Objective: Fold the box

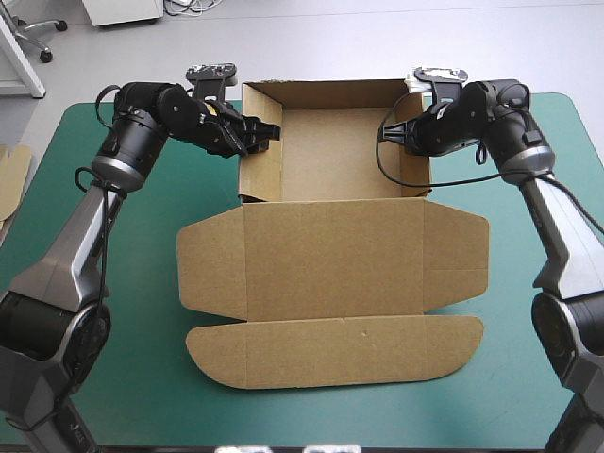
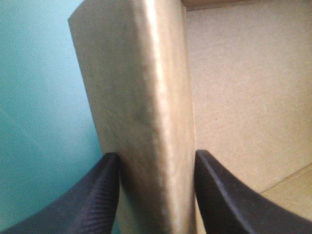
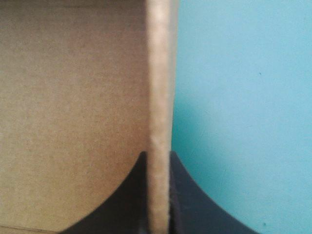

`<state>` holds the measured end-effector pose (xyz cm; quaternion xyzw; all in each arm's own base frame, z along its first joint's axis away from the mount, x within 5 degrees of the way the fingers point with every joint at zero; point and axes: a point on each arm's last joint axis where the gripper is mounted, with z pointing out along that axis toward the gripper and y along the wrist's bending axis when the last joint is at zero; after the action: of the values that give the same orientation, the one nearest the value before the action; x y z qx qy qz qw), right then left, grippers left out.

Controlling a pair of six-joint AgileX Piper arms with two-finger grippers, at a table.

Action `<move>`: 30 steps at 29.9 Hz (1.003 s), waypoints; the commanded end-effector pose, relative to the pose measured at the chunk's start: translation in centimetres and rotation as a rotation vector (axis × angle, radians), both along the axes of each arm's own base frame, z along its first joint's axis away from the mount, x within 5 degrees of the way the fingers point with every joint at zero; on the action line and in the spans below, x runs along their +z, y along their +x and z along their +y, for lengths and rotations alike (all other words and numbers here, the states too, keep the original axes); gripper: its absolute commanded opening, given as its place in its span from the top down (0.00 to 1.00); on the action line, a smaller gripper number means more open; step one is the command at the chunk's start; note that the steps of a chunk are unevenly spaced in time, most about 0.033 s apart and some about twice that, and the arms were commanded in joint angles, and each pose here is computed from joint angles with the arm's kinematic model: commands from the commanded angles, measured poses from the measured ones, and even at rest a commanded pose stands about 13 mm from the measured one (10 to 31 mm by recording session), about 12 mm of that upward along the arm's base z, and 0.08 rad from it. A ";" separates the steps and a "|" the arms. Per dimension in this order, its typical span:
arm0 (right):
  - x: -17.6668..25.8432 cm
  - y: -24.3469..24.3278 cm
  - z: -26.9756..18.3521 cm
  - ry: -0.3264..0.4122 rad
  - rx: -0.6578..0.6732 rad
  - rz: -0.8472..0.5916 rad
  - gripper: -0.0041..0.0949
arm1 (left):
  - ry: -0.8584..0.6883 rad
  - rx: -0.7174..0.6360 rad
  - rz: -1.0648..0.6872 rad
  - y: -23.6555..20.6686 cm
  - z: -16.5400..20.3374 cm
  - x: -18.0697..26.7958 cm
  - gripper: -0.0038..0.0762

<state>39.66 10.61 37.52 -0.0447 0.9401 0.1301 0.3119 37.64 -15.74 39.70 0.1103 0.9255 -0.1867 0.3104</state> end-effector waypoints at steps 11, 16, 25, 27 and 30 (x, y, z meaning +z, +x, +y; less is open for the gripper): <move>2.8 -1.0 1.0 0.057 -0.021 -0.099 0.97 | 0.218 0.025 -0.113 -1.1 -1.9 2.4 0.52; 2.0 -0.8 1.2 0.015 -0.034 -0.065 0.97 | 0.324 0.039 -0.053 -0.8 -2.5 1.2 0.52; 1.3 -0.7 1.3 -0.014 -0.039 -0.031 0.97 | 0.396 0.127 -0.074 -0.1 -1.9 0.8 0.67; 1.1 -0.6 1.3 -0.015 -0.041 -0.027 0.97 | 0.408 0.134 -0.078 0.0 -1.7 0.8 0.77; 0.9 -0.5 1.4 -0.013 -0.040 -0.021 0.97 | 0.412 0.130 -0.066 0.3 -1.9 0.3 0.81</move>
<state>40.09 12.11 35.31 -0.0283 0.9562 0.1019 0.2730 39.22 -18.65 37.15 0.1304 0.9453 0.0210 0.2983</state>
